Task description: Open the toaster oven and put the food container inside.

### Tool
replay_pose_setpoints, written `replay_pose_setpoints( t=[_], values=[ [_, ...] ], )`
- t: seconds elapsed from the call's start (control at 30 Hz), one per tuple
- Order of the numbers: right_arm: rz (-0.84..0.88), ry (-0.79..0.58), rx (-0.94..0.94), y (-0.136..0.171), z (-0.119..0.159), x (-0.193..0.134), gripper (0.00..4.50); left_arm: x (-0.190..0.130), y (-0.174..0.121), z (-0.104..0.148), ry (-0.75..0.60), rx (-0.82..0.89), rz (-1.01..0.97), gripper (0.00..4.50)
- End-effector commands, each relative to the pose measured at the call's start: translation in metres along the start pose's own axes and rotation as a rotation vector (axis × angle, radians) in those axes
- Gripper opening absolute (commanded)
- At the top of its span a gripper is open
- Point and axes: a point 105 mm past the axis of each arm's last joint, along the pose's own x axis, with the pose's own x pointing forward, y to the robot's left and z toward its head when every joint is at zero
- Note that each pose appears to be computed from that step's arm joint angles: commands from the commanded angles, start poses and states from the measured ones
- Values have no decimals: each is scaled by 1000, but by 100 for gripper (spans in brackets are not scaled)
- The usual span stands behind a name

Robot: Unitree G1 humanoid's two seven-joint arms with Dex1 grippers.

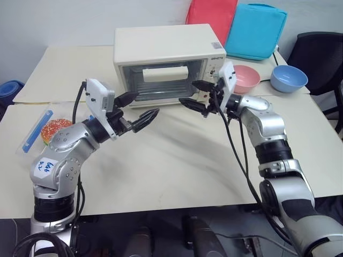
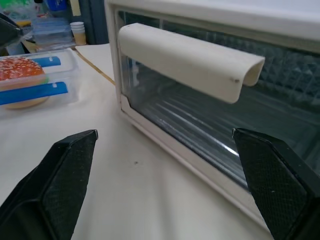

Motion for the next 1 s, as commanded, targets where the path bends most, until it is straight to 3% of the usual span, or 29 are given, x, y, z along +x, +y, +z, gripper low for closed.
replay_pose_setpoints(
  t=[0.03,0.47,0.83,1.0],
  values=[
    [9,-34,-47,-3,15,6,448,-6,4,21,-38,61,6,450],
    [50,-91,-95,0,40,29,448,-16,16,31,-50,93,60,450],
    [247,-154,-122,41,39,19,448,-14,49,44,-76,113,187,450],
    [251,-142,-122,52,26,14,450,-4,73,56,-69,170,251,333]
  ],
)
